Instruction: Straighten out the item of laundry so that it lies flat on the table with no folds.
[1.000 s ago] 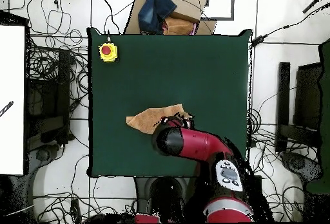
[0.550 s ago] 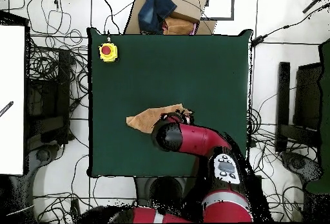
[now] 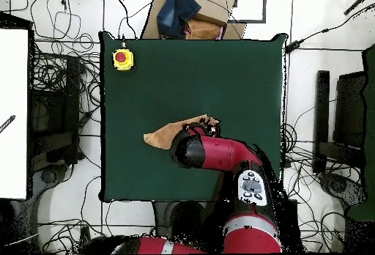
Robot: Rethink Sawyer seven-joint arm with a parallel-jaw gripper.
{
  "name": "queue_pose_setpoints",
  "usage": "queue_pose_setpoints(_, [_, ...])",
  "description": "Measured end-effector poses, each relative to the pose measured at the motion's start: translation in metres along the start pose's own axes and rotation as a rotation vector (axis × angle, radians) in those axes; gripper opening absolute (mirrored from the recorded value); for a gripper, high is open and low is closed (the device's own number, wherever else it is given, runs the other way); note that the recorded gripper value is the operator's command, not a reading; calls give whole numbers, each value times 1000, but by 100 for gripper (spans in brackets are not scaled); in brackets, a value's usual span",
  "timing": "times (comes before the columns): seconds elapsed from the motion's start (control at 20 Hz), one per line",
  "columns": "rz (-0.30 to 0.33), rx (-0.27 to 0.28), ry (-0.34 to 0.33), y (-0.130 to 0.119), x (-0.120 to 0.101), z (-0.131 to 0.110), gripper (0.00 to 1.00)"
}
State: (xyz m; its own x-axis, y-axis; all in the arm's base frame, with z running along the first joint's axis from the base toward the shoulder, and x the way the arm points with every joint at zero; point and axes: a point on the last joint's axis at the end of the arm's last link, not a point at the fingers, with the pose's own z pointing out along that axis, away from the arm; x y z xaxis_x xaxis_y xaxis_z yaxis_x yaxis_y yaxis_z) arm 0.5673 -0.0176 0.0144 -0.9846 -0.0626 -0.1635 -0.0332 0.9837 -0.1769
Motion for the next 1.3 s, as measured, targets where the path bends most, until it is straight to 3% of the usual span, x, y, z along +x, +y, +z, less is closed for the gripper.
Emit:
queue_pose_setpoints(0.65, [-8, 11, -40, -1, -22, -1, 0])
queue_pose_setpoints(0.95, [15, -3, -24, 17, -17, -5, 0])
queue_pose_setpoints(1.1, [70, -12, -2, 35, -10, -15, 0])
queue_pose_setpoints(1.25, [166, -18, 24, 47, -3, -24, 0])
queue_pose_setpoints(1.3, [271, -19, 52, 55, 6, -30, 0])
